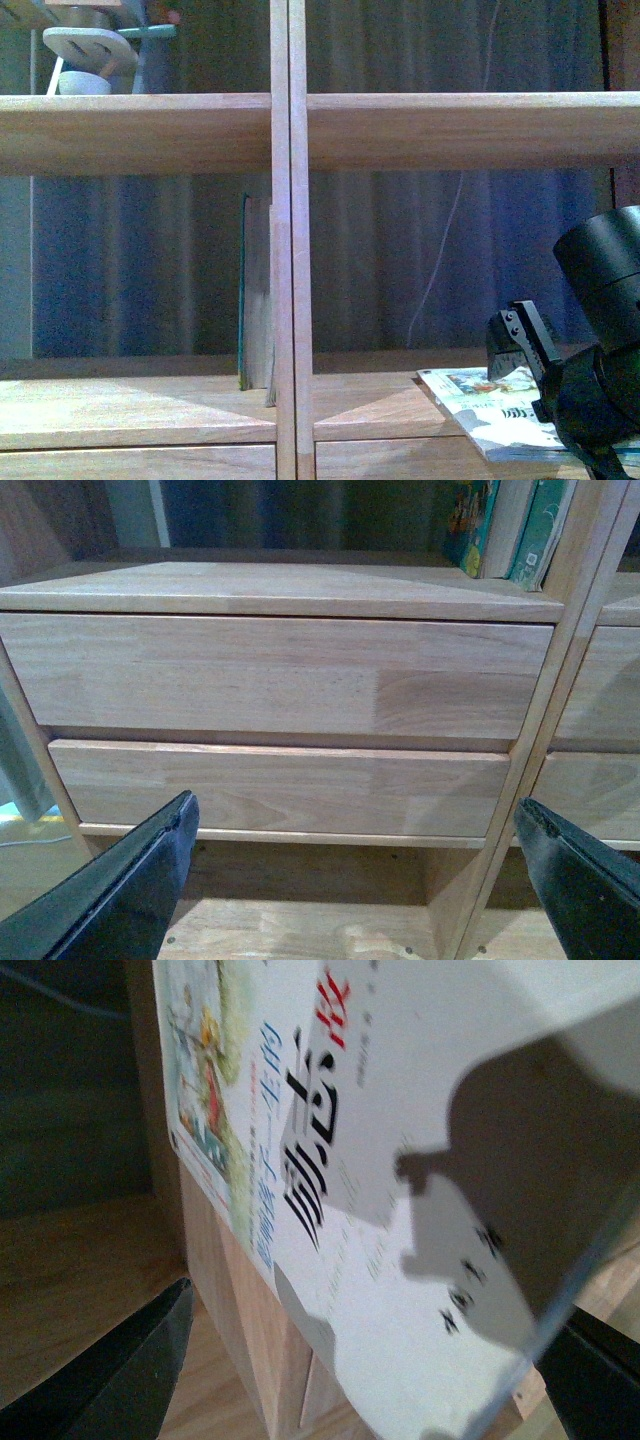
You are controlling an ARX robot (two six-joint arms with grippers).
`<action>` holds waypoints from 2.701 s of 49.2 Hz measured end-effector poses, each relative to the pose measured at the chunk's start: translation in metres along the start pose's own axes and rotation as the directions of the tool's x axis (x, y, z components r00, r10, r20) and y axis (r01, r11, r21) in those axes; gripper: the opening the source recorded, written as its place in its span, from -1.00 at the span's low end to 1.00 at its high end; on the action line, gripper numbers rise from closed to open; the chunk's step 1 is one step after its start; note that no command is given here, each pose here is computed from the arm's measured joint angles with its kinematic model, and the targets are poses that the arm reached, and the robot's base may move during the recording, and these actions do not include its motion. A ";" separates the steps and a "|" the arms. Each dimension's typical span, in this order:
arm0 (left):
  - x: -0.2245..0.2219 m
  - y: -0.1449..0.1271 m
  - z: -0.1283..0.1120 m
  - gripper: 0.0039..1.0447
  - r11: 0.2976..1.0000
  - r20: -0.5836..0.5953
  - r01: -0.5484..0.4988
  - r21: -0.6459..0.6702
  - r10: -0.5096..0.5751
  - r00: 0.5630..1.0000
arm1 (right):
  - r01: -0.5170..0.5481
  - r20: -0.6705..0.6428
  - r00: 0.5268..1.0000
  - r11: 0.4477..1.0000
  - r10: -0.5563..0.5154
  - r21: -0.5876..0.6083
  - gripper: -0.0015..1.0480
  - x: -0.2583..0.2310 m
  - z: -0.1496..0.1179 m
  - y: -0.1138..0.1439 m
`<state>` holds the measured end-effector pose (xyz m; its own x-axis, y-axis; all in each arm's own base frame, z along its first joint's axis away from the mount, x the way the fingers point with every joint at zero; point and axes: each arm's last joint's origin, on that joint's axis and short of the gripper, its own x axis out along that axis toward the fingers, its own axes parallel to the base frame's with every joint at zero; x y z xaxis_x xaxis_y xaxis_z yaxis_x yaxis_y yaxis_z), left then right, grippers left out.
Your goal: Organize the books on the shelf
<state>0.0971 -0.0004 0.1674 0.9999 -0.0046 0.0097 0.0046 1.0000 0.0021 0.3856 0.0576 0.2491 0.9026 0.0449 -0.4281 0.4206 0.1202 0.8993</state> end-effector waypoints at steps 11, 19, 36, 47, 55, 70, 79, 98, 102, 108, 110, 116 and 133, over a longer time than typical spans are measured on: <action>0.000 0.000 0.000 0.86 1.000 0.000 0.000 0.000 0.000 1.000 | -0.005 0.034 0.999 1.000 0.006 -0.017 0.86 0.016 0.010 0.006; 0.000 0.000 0.000 0.86 1.000 0.000 0.000 0.000 0.000 1.000 | -0.013 0.038 0.999 1.000 0.013 -0.026 0.51 0.020 0.012 0.009; 0.000 0.000 0.000 0.86 1.000 0.000 0.000 0.000 0.000 1.000 | -0.025 0.025 0.999 0.999 0.025 -0.027 -0.37 0.021 0.013 0.009; 0.000 0.000 0.000 0.86 1.000 0.000 0.000 0.000 0.000 1.000 | -0.050 0.025 0.998 0.998 0.051 -0.030 -0.85 0.016 0.017 0.013; 0.000 0.000 0.000 0.86 1.000 0.000 0.000 0.000 0.000 1.000 | -0.068 0.029 0.997 0.997 0.069 -0.037 -0.86 0.009 0.020 0.015; 0.000 0.000 0.000 0.86 1.000 0.000 0.000 0.000 0.000 1.000 | -0.156 0.032 0.986 0.978 0.161 -0.136 -0.86 -0.003 0.025 0.026; 0.000 0.000 0.000 0.86 1.000 0.000 0.000 0.000 0.000 1.000 | -0.338 -0.063 0.939 0.875 0.337 -0.346 -0.86 -0.048 0.036 0.055; 0.000 0.000 0.000 0.86 1.000 0.000 0.000 0.000 0.000 1.000 | -0.451 -0.193 0.883 0.657 0.428 -0.604 -0.86 -0.125 0.065 0.037; 0.000 0.000 0.000 0.86 1.000 0.000 0.000 0.000 0.000 1.000 | -0.479 -0.225 0.865 0.605 0.448 -0.636 -0.86 -0.142 0.066 0.031; 0.000 0.000 0.000 0.86 1.000 0.000 0.000 0.000 0.000 1.000 | -0.548 -0.295 0.817 0.509 0.495 -0.664 -0.86 -0.171 0.061 0.031; 0.000 0.000 0.000 0.86 1.000 0.000 0.000 0.000 0.000 1.000 | -0.566 -0.312 0.802 0.483 0.509 -0.668 -0.86 -0.180 0.060 0.032; 0.000 0.000 0.000 0.86 1.000 0.000 0.000 0.000 0.000 1.000 | -0.611 -0.367 0.768 0.432 0.524 -0.663 -0.86 -0.197 0.055 0.032; 0.000 0.000 0.000 0.86 1.000 0.000 0.000 0.000 0.000 1.000 | -0.736 -0.540 0.665 0.333 0.516 -0.589 -0.86 -0.206 0.008 0.027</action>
<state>0.0971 -0.0004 0.1674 0.9999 -0.0042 0.0097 0.0042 1.0000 0.0021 0.2120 0.0439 0.3626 0.7677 0.6273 0.1308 -0.5786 0.5909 0.5622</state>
